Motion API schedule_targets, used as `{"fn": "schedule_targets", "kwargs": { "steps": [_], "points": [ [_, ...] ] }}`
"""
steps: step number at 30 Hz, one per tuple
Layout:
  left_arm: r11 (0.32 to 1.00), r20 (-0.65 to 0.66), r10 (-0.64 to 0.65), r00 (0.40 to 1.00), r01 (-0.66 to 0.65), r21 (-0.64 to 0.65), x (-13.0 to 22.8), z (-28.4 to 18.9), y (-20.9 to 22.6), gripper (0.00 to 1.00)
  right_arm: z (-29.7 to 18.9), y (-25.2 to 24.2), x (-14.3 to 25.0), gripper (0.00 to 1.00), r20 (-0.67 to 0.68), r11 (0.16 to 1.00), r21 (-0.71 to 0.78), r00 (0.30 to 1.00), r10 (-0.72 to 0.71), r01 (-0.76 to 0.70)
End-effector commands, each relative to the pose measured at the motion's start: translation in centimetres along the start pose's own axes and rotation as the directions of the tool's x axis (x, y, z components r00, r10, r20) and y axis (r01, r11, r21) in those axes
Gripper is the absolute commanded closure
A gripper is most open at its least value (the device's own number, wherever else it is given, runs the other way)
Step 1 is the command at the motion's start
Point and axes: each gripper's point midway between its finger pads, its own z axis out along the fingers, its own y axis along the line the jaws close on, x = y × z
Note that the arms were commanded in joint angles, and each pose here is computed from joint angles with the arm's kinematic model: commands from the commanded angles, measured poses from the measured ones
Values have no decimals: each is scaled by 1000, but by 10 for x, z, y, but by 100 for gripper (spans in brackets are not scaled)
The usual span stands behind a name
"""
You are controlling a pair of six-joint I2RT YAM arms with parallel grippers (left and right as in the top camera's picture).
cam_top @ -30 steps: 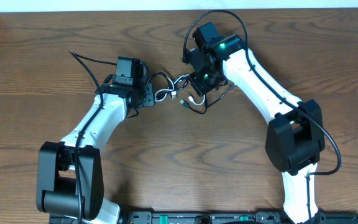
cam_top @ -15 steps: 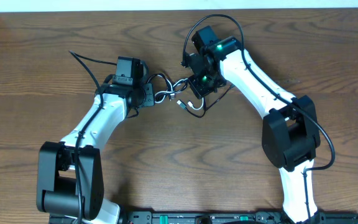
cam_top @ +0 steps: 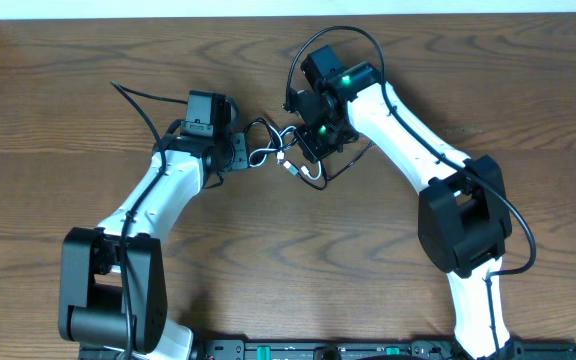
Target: Untangle cables
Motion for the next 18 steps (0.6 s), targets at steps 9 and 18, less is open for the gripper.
{"fn": "schedule_targets", "kwargs": {
  "steps": [9, 18],
  "points": [
    [1000, 0, 23, 1000, -23, 14, 1, 25, -12, 60, -1, 6, -4, 99, 9, 1000, -22, 1000, 1, 0],
    [1000, 5, 20, 1000, -20, 11, -1, 29, -10, 92, -1, 6, -2, 99, 0, 1000, -21, 1000, 4, -4]
  ]
}}
